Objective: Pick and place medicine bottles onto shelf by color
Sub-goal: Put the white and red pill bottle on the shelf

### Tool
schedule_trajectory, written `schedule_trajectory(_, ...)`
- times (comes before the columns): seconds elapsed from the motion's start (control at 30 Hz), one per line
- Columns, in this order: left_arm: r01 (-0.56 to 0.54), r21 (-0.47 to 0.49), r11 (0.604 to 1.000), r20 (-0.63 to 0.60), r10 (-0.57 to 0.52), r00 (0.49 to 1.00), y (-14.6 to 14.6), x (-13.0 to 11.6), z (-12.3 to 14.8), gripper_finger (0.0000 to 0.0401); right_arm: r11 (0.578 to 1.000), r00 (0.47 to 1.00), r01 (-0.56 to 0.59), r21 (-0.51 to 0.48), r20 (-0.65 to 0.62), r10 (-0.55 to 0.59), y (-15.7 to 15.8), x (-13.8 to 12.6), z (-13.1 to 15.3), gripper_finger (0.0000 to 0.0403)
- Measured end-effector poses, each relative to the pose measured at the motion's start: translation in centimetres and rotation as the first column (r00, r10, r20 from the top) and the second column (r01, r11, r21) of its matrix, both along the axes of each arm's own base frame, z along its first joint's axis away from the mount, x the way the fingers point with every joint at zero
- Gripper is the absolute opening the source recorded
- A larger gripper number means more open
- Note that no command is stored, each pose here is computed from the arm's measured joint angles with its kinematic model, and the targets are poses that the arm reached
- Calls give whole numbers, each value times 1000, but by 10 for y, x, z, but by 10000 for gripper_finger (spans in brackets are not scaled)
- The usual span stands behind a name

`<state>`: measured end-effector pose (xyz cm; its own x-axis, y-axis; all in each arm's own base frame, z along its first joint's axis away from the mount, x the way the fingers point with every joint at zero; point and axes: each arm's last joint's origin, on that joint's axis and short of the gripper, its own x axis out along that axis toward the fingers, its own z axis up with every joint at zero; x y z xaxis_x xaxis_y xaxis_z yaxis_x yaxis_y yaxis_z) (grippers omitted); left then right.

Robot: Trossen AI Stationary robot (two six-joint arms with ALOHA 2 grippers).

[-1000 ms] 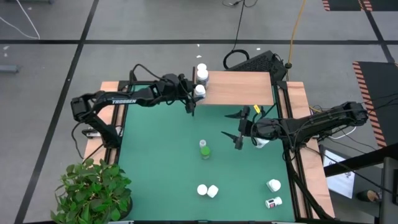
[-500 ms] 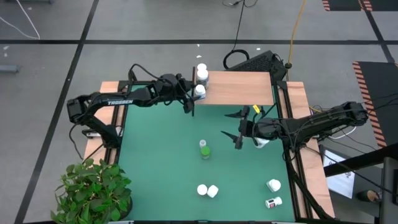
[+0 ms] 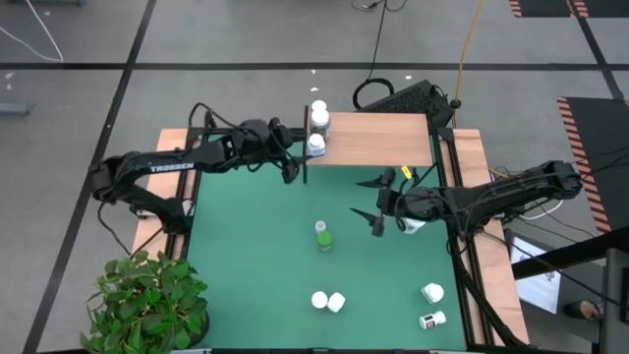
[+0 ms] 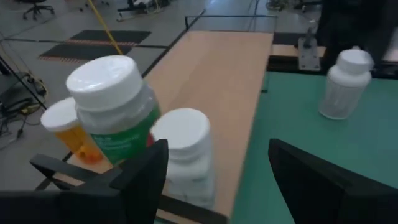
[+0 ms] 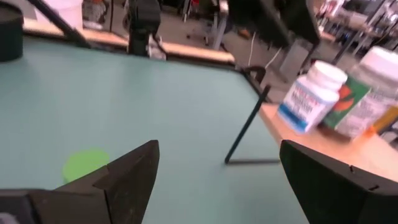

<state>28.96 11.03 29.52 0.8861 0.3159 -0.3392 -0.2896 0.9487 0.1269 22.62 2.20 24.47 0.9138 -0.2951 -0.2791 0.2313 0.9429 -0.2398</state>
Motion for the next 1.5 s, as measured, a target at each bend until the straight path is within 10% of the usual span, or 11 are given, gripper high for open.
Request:
schedule_trajectory(0.7,129,-43,991,19,-129,991,-75,11,6,280,961,981,86,261,-192,-36,0,-81,8,327)
schedule_trajectory(0.97,170,-38,985,45,-169,985,-89,16,7,280,952,957,116,284,-288,-30,2,-100,54,327)
schedule_trajectory(1.5,184,-50,982,118,-177,977,-93,49,-18,280,839,680,430,332,-731,-59,2,-139,25,327)
